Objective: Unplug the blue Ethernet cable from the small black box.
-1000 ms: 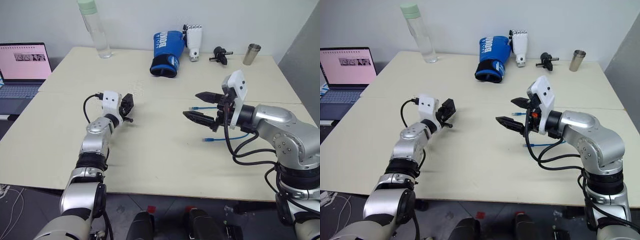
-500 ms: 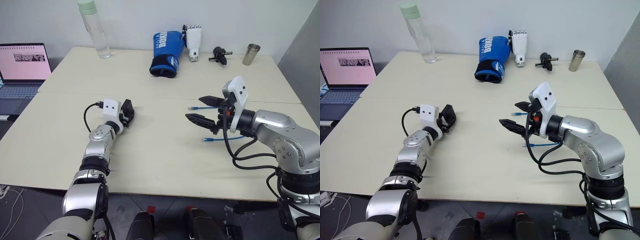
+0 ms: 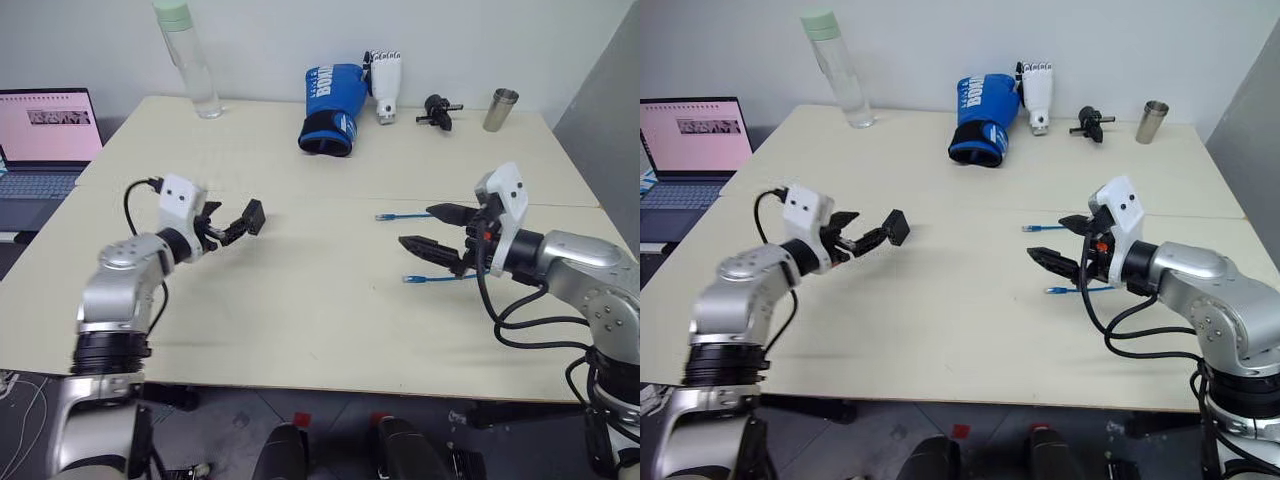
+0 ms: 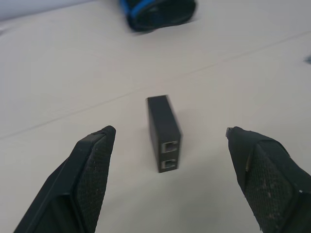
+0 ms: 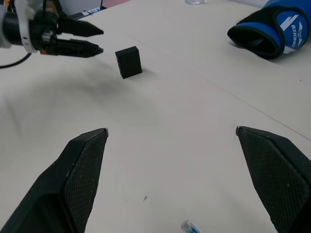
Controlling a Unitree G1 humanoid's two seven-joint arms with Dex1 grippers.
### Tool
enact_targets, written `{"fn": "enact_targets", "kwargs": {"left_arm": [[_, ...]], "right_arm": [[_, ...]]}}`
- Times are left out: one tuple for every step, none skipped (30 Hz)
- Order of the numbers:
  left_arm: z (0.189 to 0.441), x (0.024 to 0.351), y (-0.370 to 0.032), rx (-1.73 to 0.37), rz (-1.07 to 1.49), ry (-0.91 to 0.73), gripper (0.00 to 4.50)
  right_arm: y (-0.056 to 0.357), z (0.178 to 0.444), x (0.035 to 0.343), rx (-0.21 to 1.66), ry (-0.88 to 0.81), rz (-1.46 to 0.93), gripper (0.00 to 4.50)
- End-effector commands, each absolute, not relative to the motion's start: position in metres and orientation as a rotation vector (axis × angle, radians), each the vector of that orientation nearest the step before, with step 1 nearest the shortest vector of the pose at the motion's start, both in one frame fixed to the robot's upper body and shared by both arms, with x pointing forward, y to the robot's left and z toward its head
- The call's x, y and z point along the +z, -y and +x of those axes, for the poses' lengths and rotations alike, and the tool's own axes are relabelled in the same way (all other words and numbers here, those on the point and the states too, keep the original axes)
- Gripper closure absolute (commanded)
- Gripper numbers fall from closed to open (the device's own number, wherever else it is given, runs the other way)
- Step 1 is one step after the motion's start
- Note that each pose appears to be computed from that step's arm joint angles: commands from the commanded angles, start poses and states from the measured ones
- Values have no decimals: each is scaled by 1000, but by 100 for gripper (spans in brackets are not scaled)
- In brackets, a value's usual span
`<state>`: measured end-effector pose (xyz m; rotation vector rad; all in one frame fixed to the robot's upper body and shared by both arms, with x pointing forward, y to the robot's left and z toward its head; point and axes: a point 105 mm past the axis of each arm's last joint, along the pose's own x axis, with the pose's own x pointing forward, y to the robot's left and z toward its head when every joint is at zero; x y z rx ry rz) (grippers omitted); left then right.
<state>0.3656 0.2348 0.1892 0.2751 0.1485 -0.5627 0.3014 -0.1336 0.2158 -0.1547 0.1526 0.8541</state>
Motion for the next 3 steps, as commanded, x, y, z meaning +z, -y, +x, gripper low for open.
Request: {"fn": "enact_targets", "kwargs": {"left_arm": [[347, 218, -244, -686, 349, -165, 62], [345, 217, -249, -698, 353, -183, 62], [344, 217, -253, -702, 361, -197, 62]], "right_arm": [[156, 300, 216, 799, -162, -177, 0], [160, 300, 215, 790, -166, -178, 0], [163, 300, 214, 780, -169, -173, 0]]}}
